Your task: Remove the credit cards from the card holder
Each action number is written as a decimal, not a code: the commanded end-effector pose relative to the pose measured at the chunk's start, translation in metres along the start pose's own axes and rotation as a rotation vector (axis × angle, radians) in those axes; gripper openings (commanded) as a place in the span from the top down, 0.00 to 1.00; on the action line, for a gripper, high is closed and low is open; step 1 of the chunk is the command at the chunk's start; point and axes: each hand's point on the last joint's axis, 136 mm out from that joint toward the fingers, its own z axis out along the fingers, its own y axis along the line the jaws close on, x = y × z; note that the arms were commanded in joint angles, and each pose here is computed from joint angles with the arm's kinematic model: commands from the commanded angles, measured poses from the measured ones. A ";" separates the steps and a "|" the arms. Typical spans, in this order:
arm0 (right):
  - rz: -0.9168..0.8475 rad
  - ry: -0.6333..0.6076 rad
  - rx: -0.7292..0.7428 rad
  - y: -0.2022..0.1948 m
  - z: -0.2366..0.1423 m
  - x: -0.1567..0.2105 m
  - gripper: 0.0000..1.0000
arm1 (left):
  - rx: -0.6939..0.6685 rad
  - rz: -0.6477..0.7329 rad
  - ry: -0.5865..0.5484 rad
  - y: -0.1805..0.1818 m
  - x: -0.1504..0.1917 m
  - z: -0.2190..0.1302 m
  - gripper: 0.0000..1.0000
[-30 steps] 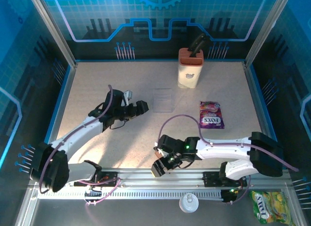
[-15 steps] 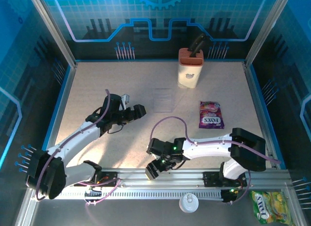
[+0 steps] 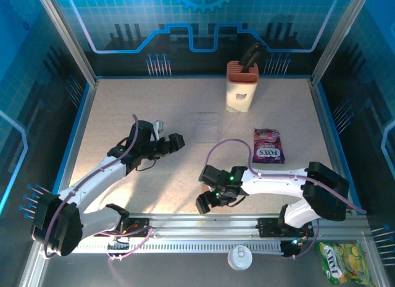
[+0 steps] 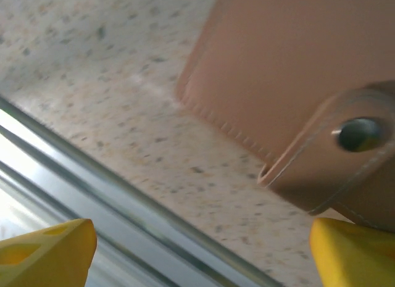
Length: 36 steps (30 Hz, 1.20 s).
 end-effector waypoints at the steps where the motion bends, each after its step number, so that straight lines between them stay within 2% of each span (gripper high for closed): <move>1: 0.040 -0.017 0.040 -0.023 -0.005 -0.004 0.09 | 0.003 -0.025 0.025 0.003 0.011 -0.003 0.08; 14: 0.111 -0.092 -0.019 -0.034 -0.006 -0.076 0.08 | 0.008 -0.084 0.061 0.012 0.031 -0.004 0.08; 20: 0.094 -0.120 -0.023 -0.014 -0.010 -0.113 0.08 | -0.008 -0.103 0.056 0.021 0.041 -0.006 0.08; 26: 0.114 -0.149 0.159 -0.026 -0.013 -0.108 0.06 | -0.027 -0.112 0.058 0.028 0.051 -0.006 0.08; 27: 0.116 -0.160 0.181 -0.027 -0.014 -0.106 0.01 | -0.034 -0.114 0.051 0.030 0.052 -0.007 0.08; 36: 0.169 -0.155 0.310 -0.034 -0.009 -0.087 0.00 | -0.076 -0.134 0.016 0.046 0.055 -0.007 0.09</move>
